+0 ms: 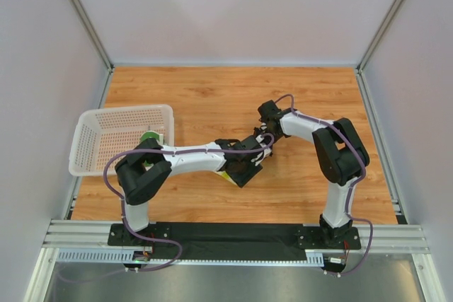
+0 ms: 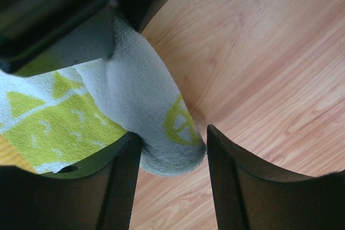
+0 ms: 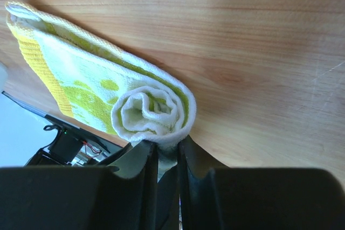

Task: Roll the towels
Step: Roll the towel

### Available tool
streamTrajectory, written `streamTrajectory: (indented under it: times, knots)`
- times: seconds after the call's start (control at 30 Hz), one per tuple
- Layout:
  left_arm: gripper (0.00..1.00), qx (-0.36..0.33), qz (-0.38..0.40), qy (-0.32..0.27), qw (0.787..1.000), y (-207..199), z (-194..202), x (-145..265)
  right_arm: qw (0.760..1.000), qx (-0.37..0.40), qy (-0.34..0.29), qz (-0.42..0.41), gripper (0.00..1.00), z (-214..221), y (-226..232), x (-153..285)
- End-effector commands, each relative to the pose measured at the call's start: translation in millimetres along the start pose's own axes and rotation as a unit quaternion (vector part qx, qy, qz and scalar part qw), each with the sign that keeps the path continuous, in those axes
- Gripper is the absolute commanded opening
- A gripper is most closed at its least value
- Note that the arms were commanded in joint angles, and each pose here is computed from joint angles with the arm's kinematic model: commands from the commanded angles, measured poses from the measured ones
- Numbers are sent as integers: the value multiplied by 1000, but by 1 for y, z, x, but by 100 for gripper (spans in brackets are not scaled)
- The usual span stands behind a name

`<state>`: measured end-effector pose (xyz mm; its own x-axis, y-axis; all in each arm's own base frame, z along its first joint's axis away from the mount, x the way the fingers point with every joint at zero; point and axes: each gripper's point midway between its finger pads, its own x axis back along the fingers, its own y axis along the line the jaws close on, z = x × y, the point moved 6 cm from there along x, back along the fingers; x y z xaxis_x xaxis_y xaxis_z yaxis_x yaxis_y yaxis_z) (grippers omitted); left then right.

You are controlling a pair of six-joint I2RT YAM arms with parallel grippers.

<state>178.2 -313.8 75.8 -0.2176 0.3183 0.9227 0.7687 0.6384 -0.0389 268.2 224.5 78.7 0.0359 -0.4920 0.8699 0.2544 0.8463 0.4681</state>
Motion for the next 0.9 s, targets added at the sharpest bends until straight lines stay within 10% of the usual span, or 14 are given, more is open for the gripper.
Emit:
streamTrajectory:
  times: [0.0,0.53,0.87]
  knots:
    - [58,-15,-1,29,999,-6,11,-16,1000,-7,10,6,6,2,2,-3]
    - [24,-16,-7,44,999,1,23,-20,999,-24,24,1,8,4,-9,1]
    - [19,32,95,-15,995,6,15,10,998,-59,-10,16,46,-19,-35,28]
